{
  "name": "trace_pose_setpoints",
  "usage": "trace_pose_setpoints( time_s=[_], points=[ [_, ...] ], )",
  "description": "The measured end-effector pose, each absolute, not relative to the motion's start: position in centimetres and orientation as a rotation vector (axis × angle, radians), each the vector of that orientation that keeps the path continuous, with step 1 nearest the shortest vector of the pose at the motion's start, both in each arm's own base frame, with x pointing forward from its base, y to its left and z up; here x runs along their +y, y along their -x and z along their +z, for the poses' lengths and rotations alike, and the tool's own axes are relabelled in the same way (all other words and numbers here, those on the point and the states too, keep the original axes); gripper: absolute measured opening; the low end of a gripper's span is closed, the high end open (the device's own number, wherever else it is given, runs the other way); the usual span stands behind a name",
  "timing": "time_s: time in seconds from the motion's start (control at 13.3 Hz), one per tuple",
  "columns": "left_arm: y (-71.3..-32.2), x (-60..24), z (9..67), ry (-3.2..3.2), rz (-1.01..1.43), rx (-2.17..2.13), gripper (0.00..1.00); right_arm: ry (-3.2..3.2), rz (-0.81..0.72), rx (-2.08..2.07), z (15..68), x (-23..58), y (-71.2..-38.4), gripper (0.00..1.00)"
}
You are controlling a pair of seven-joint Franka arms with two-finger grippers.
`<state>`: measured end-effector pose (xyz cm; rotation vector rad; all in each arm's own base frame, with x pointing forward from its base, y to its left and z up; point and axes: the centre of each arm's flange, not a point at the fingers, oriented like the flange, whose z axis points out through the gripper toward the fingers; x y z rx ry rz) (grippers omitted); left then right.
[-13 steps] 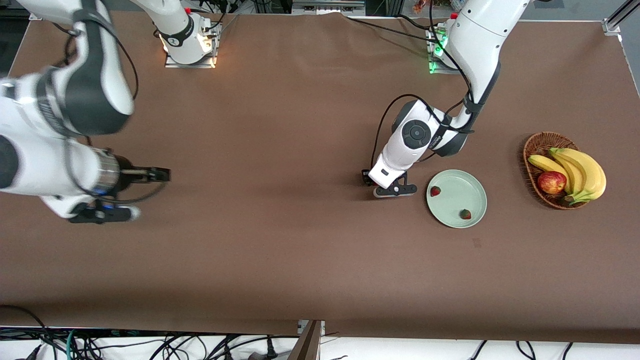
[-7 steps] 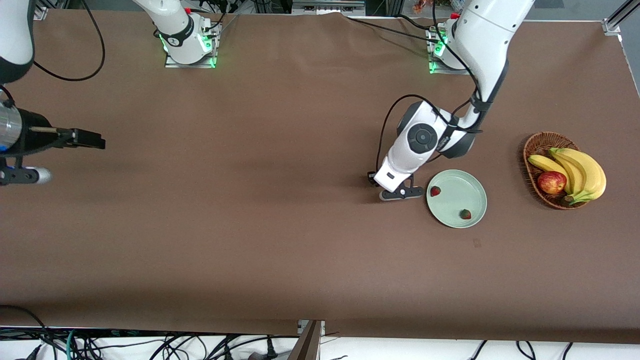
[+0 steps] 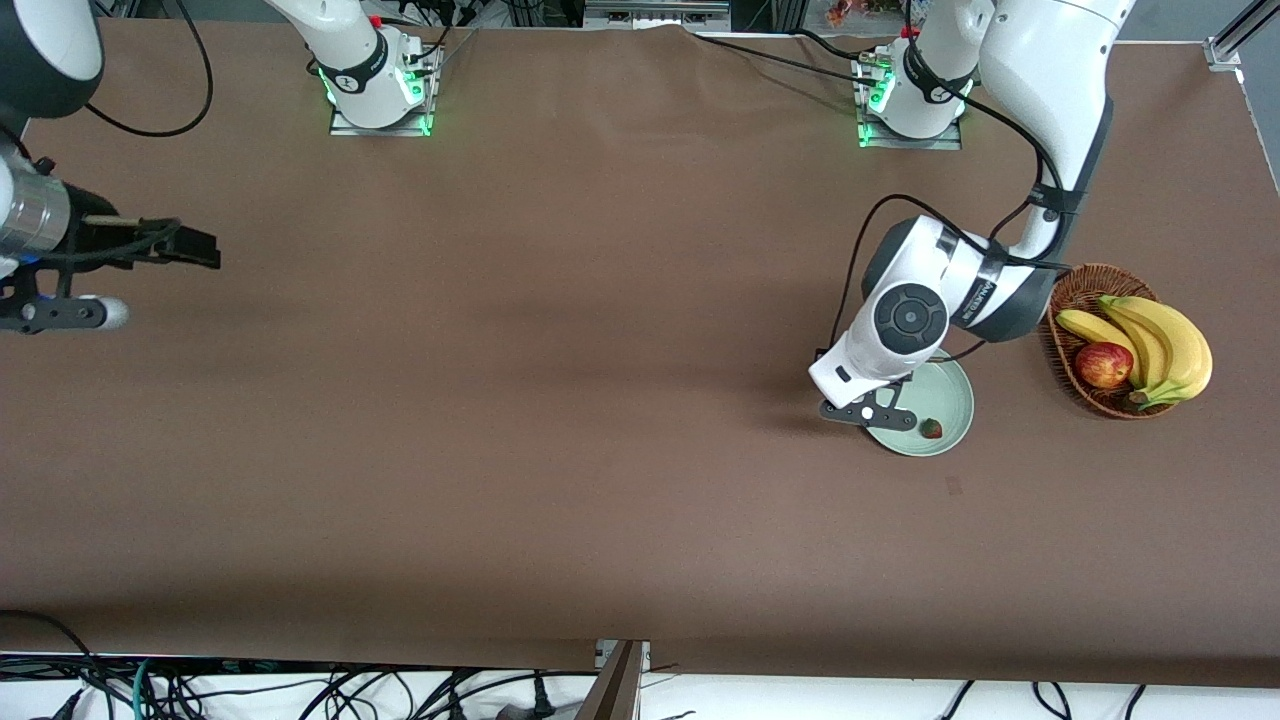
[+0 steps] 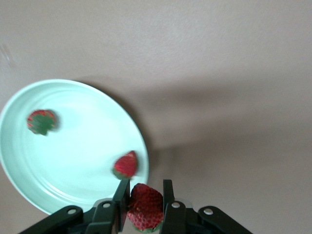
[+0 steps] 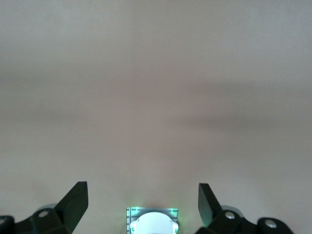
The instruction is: Collect all strawberries into plate
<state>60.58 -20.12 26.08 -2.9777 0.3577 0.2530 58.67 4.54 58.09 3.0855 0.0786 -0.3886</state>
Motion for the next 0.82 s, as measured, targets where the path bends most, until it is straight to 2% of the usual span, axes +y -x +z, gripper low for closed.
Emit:
trace_pose_setpoints(
  time_s=[0.45,0.82],
  points=[
    [-62.4,-11.7,24.1,2.972,0.307,0.635,0.34,-3.097,-0.252,0.131,62.9,6.0,-55.0,1.00],
    [-62.3,-12.9,23.9,2.974,0.297,0.667,0.82,-3.097,-0.227,0.115,63.1,5.4,-54.8,1.00]
  ],
)
